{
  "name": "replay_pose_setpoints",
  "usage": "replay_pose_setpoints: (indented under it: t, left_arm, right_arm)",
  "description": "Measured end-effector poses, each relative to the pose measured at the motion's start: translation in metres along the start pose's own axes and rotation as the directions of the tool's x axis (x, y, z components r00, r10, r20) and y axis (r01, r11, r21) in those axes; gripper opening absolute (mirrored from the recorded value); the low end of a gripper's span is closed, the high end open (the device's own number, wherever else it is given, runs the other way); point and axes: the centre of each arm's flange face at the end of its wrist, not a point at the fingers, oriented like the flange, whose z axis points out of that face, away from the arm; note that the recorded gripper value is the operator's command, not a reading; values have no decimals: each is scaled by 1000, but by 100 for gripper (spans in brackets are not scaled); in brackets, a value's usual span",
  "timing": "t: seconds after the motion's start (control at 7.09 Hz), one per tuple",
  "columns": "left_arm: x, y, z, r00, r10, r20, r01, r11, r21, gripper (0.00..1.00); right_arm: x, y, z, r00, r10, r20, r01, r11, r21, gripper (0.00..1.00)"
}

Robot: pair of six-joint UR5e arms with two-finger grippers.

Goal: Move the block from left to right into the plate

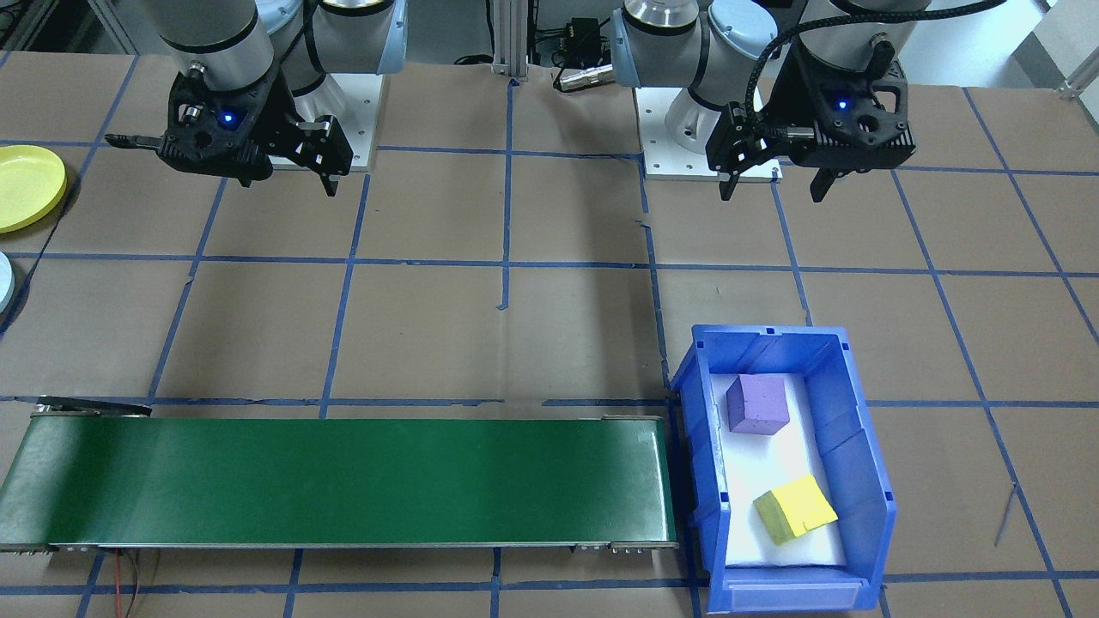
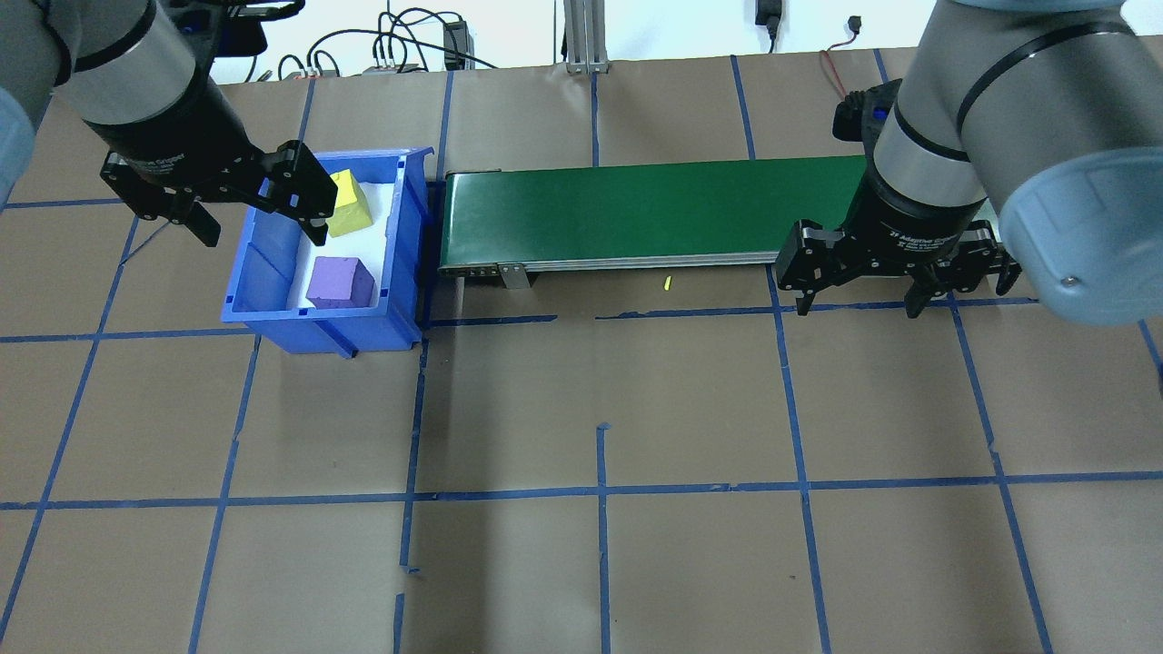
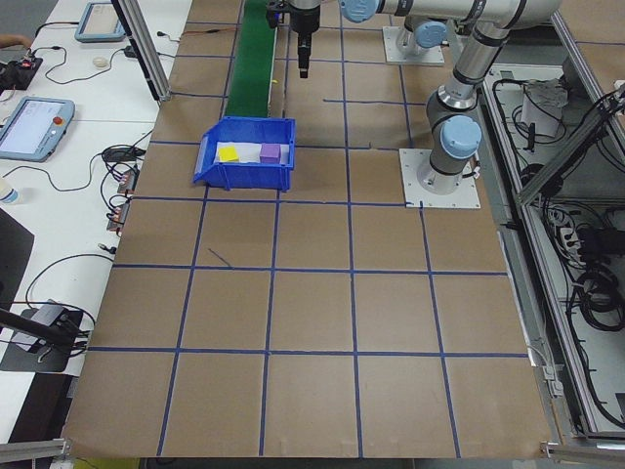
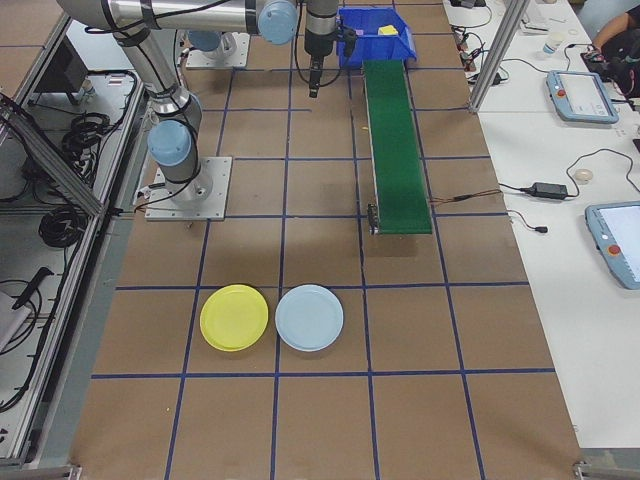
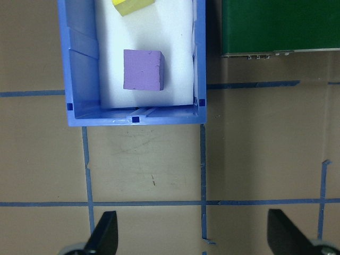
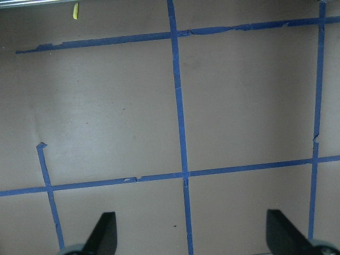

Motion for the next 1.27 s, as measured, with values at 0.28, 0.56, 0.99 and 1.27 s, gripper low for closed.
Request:
replay_pose_setpoints:
  t: [0.28, 0.56, 0.99, 1.27]
  left_arm:
    - [-1, 0, 1, 1000, -1, -1, 1, 1000, -1, 100]
    - [-1, -1, 4, 1000, 2, 1, -2, 1000, -5, 100]
    - [-15, -71, 64, 998, 58, -27, -58, 998, 25, 100]
    - [-41, -120, 131, 996, 81, -28, -80, 996, 28, 100]
  right_arm:
    - [0, 0, 0, 1000, 1, 0, -1, 1000, -3, 100]
    - [0, 0, 1, 1000, 1, -1, -1, 1000, -4, 100]
    - [0, 1, 1, 1000, 1, 0, -1, 1000, -7, 100]
    - [0, 1, 3, 1000, 0, -1, 0, 1000, -9, 100]
